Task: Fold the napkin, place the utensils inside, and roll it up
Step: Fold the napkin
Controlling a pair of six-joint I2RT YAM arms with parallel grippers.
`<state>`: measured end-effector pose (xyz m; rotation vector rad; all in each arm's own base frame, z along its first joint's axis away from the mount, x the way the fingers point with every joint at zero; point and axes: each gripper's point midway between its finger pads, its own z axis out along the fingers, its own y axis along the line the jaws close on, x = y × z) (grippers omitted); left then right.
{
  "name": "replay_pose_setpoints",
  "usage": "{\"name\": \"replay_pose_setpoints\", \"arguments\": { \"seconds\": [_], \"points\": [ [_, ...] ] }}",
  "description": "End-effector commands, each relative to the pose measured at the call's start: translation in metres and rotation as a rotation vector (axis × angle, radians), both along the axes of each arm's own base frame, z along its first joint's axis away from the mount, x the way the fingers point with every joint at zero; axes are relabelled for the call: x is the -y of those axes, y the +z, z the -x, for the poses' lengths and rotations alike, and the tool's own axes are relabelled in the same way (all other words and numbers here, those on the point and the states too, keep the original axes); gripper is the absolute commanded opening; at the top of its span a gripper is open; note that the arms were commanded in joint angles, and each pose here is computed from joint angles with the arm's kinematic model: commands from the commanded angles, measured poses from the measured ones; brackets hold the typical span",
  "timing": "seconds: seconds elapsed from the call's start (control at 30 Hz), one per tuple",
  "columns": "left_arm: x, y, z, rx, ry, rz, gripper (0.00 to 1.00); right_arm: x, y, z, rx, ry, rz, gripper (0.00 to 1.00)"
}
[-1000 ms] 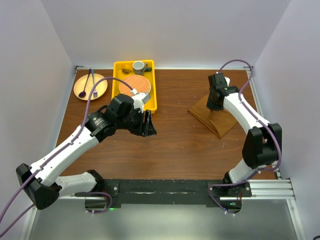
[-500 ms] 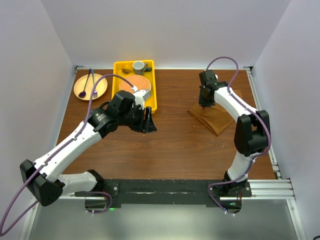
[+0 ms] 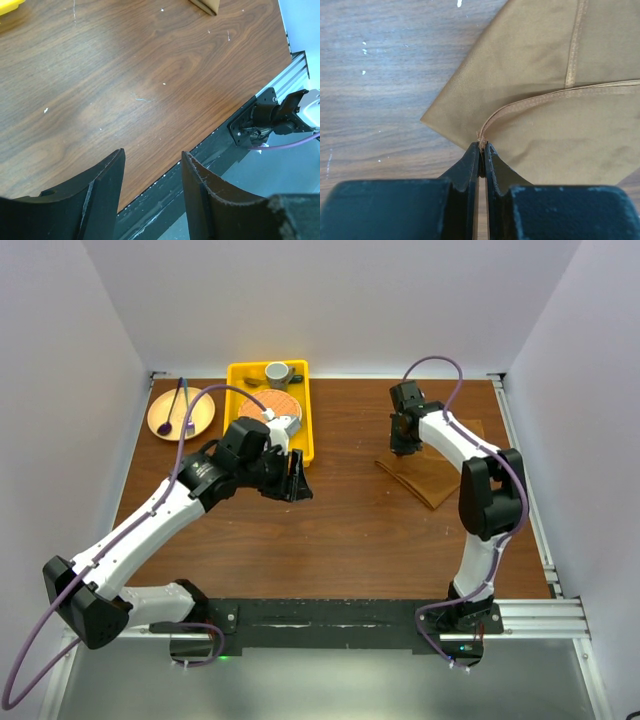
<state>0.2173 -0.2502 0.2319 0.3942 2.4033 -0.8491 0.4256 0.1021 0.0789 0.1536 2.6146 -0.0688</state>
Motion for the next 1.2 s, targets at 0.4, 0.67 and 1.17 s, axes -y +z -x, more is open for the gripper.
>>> {"name": "replay_pose_setpoints", "arguments": {
  "seconds": [0.4,0.67,1.17],
  "points": [
    [0.009,0.008,-0.012,0.029,-0.003,0.056,0.54,-0.024,0.061,-0.013,0.075,0.05,-0.095,0.59],
    [0.052,0.002,-0.048,0.052,-0.004,0.196,0.52,0.054,0.054,0.054,-0.016,-0.128,-0.075,0.57],
    [0.149,-0.063,-0.194,0.026,0.171,0.179,0.56,0.069,0.009,0.087,-0.101,0.051,0.032,0.6]
  ]
}}
